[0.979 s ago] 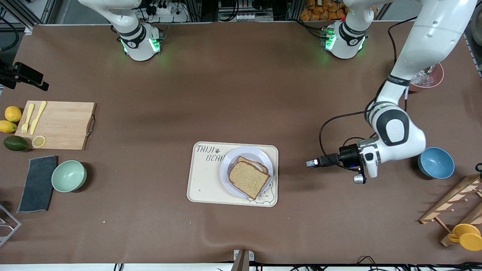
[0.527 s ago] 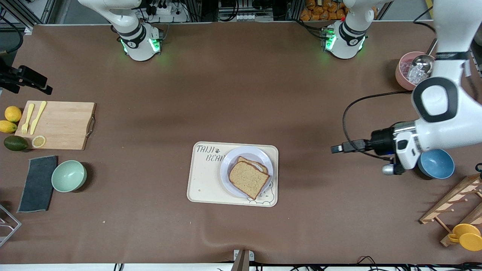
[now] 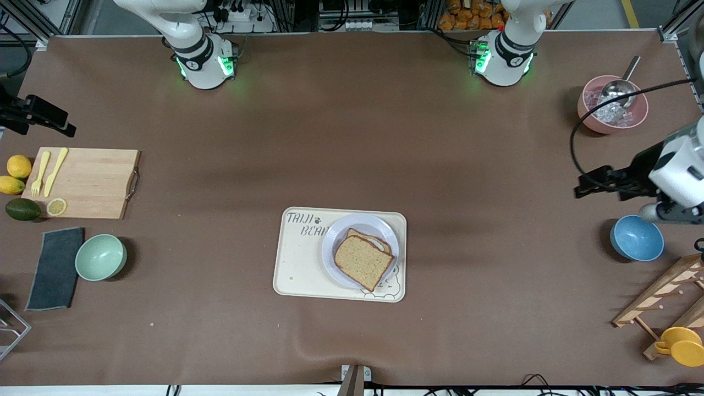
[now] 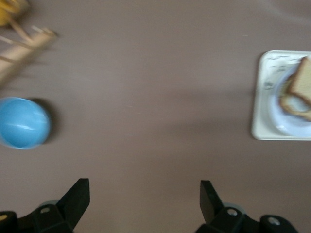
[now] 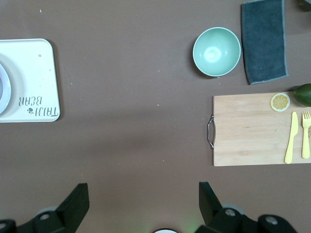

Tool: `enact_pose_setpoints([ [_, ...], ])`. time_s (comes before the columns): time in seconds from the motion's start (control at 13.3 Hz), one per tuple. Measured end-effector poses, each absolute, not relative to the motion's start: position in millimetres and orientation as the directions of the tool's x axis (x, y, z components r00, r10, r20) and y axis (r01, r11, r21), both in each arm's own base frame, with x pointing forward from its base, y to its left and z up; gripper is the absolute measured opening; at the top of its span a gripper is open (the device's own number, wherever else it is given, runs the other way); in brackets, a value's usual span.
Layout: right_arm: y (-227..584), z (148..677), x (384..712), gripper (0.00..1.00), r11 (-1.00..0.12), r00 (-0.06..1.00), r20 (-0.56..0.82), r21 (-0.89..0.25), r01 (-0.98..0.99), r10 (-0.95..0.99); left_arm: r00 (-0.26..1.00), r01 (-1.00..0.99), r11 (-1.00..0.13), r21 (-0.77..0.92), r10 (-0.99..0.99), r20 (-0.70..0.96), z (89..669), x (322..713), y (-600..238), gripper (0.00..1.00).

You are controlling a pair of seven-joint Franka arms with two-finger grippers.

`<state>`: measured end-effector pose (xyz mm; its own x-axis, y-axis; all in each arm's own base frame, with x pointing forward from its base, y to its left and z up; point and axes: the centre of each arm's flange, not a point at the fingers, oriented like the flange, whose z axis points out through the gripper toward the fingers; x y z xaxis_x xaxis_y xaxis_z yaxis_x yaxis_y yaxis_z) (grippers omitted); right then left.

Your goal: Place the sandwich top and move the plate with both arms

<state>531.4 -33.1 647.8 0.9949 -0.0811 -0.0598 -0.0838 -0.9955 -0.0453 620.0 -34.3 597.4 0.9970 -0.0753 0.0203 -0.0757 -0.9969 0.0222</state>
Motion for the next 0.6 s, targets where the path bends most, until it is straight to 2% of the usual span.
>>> enact_pose_setpoints([
  [0.38, -26.8, 647.5, 532.2, 1.0, -0.996, 0.996, -0.06, -0.052, -0.073, -0.07, 0.998, -0.057, -0.998, -0.018, -0.057, -0.01, 645.5, 579.3, -7.9, 1.0],
  [0.6, -26.7, 647.4, 532.3, 1.0, -0.996, 0.996, -0.061, -0.052, -0.073, -0.07, 0.998, -0.065, -0.998, -0.003, -0.065, -0.005, 653.9, 557.4, -20.7, 1.0],
])
